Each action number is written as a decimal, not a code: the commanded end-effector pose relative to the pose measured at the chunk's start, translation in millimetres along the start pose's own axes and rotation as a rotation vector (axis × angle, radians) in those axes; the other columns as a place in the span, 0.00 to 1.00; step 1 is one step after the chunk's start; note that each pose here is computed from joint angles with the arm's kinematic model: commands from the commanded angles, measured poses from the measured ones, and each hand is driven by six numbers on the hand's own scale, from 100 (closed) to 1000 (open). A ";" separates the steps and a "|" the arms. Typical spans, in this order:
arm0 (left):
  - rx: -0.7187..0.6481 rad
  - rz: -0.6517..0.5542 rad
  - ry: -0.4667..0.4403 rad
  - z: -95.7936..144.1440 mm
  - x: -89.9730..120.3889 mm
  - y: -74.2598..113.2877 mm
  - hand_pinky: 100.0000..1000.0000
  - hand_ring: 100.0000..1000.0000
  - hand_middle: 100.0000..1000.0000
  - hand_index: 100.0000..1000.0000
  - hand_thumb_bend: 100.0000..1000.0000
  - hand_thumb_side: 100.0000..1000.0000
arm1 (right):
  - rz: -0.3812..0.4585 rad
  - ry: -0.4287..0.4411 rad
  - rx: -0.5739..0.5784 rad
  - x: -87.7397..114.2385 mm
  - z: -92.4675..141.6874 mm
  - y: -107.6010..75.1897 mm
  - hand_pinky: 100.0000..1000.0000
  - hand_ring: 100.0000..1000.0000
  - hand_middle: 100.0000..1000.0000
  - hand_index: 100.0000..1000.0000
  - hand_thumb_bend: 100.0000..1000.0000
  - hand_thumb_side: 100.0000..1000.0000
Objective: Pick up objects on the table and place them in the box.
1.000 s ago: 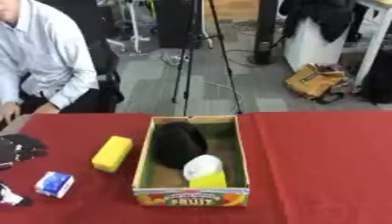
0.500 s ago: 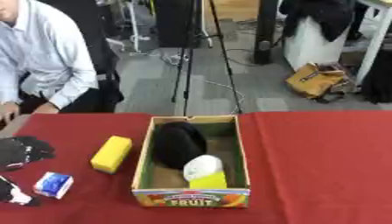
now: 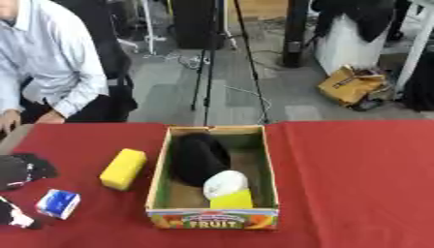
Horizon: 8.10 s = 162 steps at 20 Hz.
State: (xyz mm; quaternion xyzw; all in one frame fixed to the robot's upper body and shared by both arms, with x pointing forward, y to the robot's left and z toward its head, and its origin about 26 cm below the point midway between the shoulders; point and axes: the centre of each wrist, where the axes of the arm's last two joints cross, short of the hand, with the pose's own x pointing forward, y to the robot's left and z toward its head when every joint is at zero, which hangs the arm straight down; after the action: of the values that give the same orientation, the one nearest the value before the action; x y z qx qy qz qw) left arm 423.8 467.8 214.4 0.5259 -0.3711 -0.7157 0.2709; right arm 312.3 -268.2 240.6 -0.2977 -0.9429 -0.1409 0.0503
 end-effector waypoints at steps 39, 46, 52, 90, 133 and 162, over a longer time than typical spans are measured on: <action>-0.244 0.193 0.098 -4.5 -16.6 30.8 1.00 0.99 0.94 0.92 0.79 0.63 | 0.003 -0.035 -0.059 3.5 -11.1 -3.7 0.76 0.75 0.59 0.59 0.00 1.00; -0.203 0.246 0.089 -4.7 -14.9 32.4 0.92 0.89 0.88 0.87 0.73 0.63 | 0.008 -0.034 -0.073 3.1 -11.6 -4.4 0.76 0.75 0.59 0.59 0.00 1.00; -0.156 0.290 0.091 -5.5 -13.6 32.5 0.77 0.80 0.79 0.80 0.61 0.63 | 0.010 -0.031 -0.074 3.1 -11.1 -4.4 0.76 0.75 0.59 0.59 0.00 1.00; -0.083 0.368 0.097 -7.5 -7.5 24.4 0.48 0.48 0.53 0.63 0.40 0.54 | 0.008 -0.028 -0.095 2.7 -12.1 -4.9 0.77 0.75 0.58 0.59 0.00 1.00; -0.121 0.375 0.131 -5.9 -19.7 49.5 0.41 0.41 0.46 0.60 0.28 0.51 | 0.019 -0.011 -0.078 1.7 -5.7 -7.5 0.79 0.75 0.58 0.59 0.00 1.00; -0.117 0.357 0.154 -8.1 -22.6 62.4 0.38 0.38 0.42 0.58 0.25 0.48 | 0.020 0.005 -0.074 1.6 -3.0 -7.9 0.79 0.75 0.58 0.59 0.00 1.00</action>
State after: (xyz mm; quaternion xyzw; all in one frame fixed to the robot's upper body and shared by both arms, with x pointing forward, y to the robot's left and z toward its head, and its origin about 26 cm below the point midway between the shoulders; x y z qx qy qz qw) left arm 444.1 438.8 253.0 0.4632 -0.3955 -0.6467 0.4592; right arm 310.6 -274.2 234.8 -0.3143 -0.9318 -0.1715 0.0601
